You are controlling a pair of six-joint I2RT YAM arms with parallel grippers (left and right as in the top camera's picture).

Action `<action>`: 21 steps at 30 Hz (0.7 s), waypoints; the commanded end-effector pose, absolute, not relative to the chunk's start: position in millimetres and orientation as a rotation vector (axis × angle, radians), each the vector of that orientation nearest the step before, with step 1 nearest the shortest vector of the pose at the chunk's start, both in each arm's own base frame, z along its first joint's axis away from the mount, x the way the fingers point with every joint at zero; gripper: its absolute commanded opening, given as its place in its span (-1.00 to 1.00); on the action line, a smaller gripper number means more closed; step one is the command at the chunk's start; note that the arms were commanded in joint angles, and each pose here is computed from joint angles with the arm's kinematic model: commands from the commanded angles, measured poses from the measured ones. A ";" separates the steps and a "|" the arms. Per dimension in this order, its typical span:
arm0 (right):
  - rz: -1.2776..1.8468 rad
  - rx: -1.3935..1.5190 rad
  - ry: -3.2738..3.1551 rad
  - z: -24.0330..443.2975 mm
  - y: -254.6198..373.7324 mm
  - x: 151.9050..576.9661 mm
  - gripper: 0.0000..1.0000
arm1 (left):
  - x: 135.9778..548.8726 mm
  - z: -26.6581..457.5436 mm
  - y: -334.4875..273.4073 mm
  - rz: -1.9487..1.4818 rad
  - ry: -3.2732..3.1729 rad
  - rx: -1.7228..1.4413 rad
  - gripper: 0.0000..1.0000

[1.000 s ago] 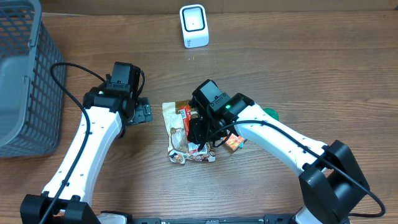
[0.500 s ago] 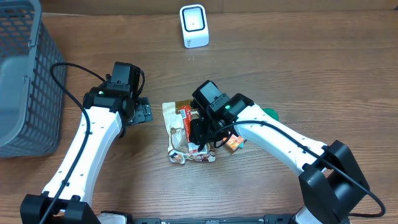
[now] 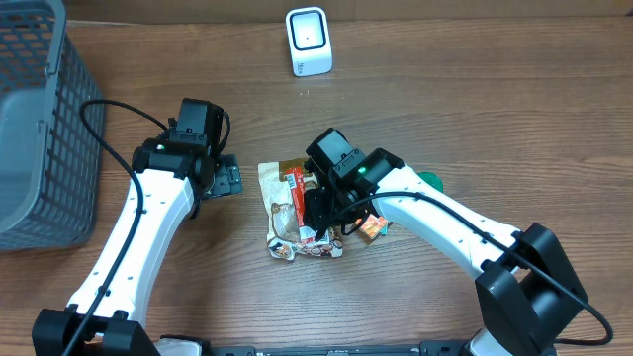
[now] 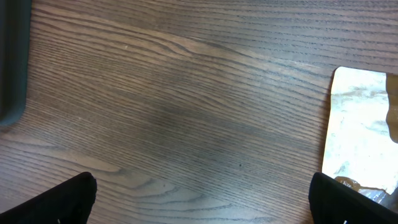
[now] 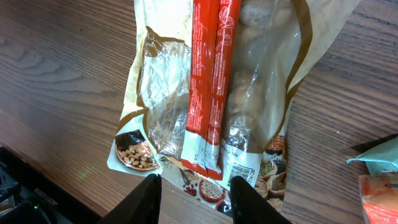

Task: Scan the item barcode
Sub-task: 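Grasp the red strip on the snack bag with the right gripper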

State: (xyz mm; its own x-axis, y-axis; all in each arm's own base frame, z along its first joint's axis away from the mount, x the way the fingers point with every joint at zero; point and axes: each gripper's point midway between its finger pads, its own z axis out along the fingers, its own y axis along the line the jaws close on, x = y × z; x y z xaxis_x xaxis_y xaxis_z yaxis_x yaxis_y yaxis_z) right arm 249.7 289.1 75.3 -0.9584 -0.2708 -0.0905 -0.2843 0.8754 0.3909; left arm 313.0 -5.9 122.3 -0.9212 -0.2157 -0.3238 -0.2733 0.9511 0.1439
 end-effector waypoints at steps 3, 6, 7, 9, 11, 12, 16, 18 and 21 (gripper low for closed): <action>0.608 -0.435 3.015 71.5 287.5 249.7 -0.25 | 317.8 130.2 -5.5 0.267 2.767 -0.359 1.00; 0.611 -0.388 3.028 70.9 288.0 249.6 -0.24 | 317.8 130.2 -5.5 0.267 2.767 -0.359 1.00; 0.611 -0.382 3.030 70.7 288.6 249.3 -0.24 | 317.8 130.2 -5.5 0.267 2.767 -0.359 1.00; 0.612 -0.391 3.029 69.3 291.3 248.0 -0.22 | 317.8 130.2 -5.5 0.267 2.767 -0.359 1.00; 0.612 -0.406 3.030 67.4 294.4 245.9 -0.20 | 317.8 130.2 -5.5 0.267 2.767 -0.359 1.00; 0.613 -0.414 3.029 66.8 296.1 244.8 -0.20 | 317.8 130.2 -5.5 0.267 2.767 -0.359 0.99; 0.564 -0.385 3.038 61.8 295.8 243.9 -0.20 | 317.8 130.2 -5.5 0.267 2.767 -0.359 1.00; 0.550 -0.368 3.035 60.9 295.7 245.3 -0.20 | 317.8 130.2 -5.5 0.267 2.767 -0.359 1.00; 0.551 -0.361 3.027 61.2 297.4 246.5 -0.19 | 317.8 130.2 -5.5 0.267 2.767 -0.359 1.00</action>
